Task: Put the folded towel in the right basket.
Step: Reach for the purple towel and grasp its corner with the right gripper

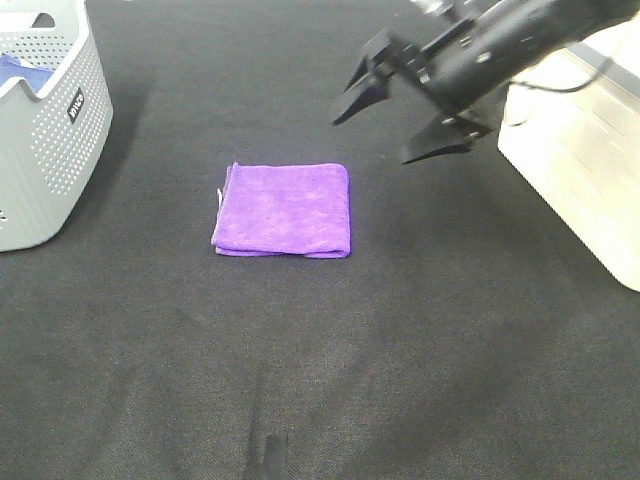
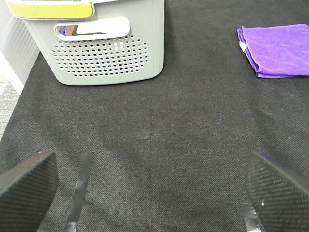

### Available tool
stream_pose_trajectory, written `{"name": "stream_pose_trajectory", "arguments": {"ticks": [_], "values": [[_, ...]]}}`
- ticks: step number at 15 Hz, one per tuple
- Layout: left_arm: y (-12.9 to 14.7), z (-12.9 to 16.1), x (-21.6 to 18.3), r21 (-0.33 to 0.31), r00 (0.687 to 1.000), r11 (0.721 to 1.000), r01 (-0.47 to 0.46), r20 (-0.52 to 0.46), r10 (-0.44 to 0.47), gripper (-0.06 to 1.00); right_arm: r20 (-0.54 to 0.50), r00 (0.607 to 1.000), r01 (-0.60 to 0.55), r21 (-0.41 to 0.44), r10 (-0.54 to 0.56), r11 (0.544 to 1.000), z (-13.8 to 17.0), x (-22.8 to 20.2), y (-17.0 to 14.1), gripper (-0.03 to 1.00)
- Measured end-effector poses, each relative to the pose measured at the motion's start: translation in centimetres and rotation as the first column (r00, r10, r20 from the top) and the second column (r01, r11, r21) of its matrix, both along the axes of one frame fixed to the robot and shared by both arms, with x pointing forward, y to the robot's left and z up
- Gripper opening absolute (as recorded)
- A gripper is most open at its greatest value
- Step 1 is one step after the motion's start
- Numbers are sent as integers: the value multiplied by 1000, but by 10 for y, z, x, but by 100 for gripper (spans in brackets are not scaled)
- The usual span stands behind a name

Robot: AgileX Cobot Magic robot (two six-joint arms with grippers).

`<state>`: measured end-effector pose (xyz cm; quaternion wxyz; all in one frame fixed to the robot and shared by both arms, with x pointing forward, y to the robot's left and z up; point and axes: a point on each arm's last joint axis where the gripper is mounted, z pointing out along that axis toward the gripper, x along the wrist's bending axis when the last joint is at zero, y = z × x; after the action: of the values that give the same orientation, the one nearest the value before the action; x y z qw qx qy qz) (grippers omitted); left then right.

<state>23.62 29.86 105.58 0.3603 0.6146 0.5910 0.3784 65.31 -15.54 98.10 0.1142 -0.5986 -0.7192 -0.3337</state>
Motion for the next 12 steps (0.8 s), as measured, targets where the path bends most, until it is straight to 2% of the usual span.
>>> {"name": "stream_pose_trajectory", "arguments": {"ticks": [3, 8, 12], "values": [[0, 0, 0, 0, 1000, 1000, 0, 0, 0, 99, -44, 999, 2, -15, -3, 1000, -34, 34, 7, 97], [0, 0, 0, 0, 1000, 1000, 0, 0, 0, 99, -207, 975, 67, -45, -75, 997, -102, 55, 10, 96], [0, 0, 0, 0, 1000, 1000, 0, 0, 0, 99, -218, 972, 76, -45, -84, 996, -105, 56, 11, 96]]}}
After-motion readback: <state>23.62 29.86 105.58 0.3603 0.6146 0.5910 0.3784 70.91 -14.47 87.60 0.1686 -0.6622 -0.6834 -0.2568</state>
